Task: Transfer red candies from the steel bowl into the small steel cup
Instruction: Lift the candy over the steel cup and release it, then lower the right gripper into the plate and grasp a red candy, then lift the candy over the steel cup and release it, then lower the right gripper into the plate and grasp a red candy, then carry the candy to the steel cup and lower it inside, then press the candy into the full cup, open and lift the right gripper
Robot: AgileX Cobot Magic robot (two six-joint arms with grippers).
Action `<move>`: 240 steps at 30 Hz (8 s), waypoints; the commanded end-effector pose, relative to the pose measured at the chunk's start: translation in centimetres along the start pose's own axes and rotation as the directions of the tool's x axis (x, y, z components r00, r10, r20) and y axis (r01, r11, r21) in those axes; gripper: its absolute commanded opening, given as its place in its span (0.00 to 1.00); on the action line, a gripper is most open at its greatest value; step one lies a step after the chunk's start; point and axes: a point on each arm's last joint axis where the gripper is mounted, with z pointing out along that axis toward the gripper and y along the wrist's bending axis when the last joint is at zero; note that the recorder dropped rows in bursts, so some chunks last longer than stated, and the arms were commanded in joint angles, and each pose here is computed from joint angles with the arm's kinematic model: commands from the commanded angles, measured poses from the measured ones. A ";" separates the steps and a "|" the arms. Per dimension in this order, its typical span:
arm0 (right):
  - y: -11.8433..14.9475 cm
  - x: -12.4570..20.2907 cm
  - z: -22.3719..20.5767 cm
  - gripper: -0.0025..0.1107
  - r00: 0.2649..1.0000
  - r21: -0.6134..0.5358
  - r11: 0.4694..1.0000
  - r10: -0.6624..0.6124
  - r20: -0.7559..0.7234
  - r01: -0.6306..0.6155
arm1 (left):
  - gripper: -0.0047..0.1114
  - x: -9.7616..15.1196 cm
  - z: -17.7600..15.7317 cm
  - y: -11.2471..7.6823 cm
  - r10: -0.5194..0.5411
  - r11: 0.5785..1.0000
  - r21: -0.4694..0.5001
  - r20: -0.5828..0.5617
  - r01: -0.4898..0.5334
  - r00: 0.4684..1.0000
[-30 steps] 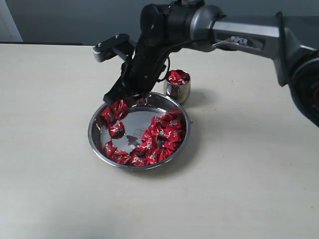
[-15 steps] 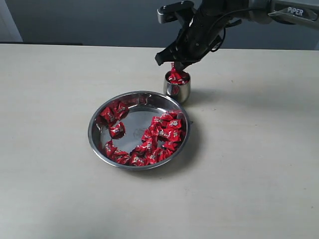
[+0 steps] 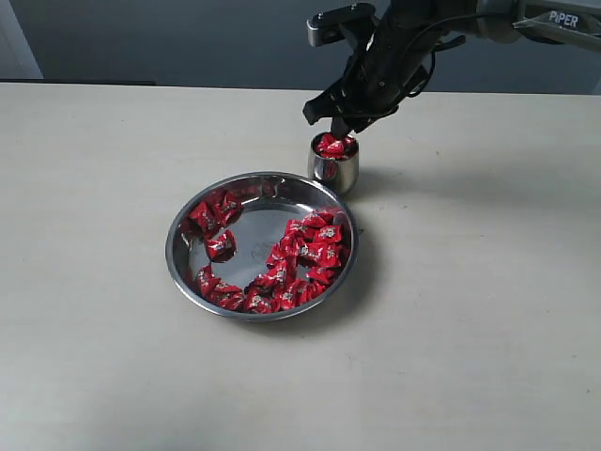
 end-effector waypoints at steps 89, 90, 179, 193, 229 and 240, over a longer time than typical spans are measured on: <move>0.8 0.2 0.8 0.02 0.998 -0.005 0.998 -0.063 -0.026 0.063 | 0.04 0.0 0.0 0.0 0.000 1.000 0.007 0.010 0.000 1.000; 0.8 0.2 0.8 0.02 0.998 -0.004 0.998 -0.063 -0.024 0.063 | 0.04 0.0 0.0 0.0 0.000 1.000 0.007 0.010 0.000 1.000; 14.4 0.4 5.4 0.02 0.867 -0.294 0.816 -0.462 0.187 0.498 | 0.04 0.0 0.0 0.0 0.000 1.000 0.007 0.010 0.000 1.000; 1.5 -1.2 -1.2 0.02 0.978 -0.082 0.981 -0.163 0.129 0.175 | 0.04 0.0 0.0 0.0 0.000 1.000 0.007 0.010 0.000 1.000; -0.3 0.6 2.8 0.02 0.992 -0.074 0.990 -0.125 -0.008 0.124 | 0.04 0.0 0.0 0.0 0.000 1.000 0.007 0.010 0.000 1.000; -0.3 0.7 3.0 0.02 0.994 -0.077 0.991 -0.107 -0.018 0.105 | 0.04 0.0 0.0 0.0 0.000 1.000 0.007 0.010 0.000 1.000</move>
